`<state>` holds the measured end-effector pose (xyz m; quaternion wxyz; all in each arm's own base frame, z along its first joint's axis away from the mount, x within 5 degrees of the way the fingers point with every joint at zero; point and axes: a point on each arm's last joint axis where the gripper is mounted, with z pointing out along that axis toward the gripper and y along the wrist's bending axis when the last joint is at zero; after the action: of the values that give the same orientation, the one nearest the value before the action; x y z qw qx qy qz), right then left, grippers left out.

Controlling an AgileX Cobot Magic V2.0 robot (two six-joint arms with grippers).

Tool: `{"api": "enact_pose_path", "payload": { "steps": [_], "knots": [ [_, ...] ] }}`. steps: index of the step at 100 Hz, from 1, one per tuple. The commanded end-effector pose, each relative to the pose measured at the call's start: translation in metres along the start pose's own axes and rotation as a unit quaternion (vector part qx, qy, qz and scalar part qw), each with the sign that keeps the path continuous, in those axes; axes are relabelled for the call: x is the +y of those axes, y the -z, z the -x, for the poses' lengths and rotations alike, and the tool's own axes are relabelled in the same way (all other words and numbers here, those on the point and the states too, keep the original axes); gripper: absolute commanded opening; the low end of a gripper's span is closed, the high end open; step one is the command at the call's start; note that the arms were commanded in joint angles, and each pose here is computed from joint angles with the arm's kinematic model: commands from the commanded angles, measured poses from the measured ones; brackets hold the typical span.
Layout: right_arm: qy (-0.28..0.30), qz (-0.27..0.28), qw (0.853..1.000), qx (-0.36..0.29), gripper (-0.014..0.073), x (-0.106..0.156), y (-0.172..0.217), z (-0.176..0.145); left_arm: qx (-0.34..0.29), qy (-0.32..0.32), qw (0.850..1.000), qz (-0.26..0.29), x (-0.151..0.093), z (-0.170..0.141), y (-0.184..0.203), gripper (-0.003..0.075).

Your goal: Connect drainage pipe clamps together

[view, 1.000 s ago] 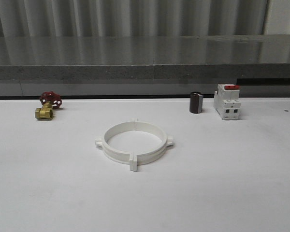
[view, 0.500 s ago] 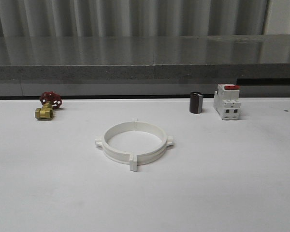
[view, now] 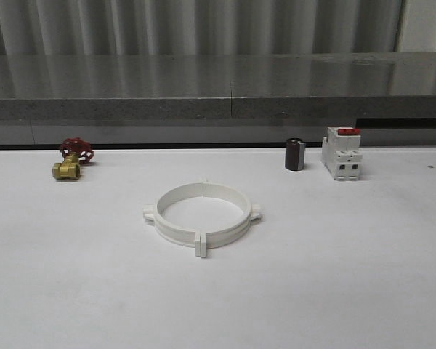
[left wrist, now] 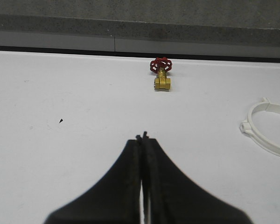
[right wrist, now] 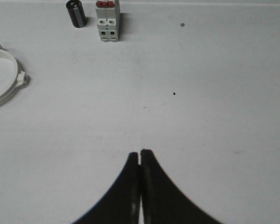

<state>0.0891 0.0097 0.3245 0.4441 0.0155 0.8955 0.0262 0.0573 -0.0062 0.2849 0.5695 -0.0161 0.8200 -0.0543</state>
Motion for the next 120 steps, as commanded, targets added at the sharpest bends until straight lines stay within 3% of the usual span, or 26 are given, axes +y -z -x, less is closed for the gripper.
{"api": "enact_pose_path", "payload": {
  "steps": [1,20,50,72,84,120],
  "knots": [
    [0.01,0.001,0.999,-0.042,-0.0118,0.0,0.005,0.011,-0.042,0.006,0.999,-0.004,-0.001,0.013,0.003,-0.002],
    [0.02,0.001,0.998,-0.056,-0.0118,0.0,0.002,0.011,-0.042,0.006,0.999,-0.004,-0.001,0.013,0.003,-0.002],
    [-0.001,0.007,0.989,-0.149,-0.0118,-0.01,0.011,-0.011,-0.042,0.006,0.999,-0.004,-0.001,0.013,0.003,-0.002],
    [0.039,0.021,0.964,-0.261,-0.0118,-0.008,0.011,-0.037,-0.042,0.006,0.999,-0.004,-0.001,0.013,0.003,-0.002],
    [0.022,0.023,0.952,-0.305,-0.0118,-0.009,-0.002,-0.055,-0.042,0.006,0.999,-0.004,-0.001,0.013,0.003,-0.002],
    [-0.028,0.021,0.944,-0.329,-0.0118,-0.015,-0.028,-0.102,-0.042,0.006,0.999,-0.004,-0.001,0.013,0.003,-0.002]
  ]
}}
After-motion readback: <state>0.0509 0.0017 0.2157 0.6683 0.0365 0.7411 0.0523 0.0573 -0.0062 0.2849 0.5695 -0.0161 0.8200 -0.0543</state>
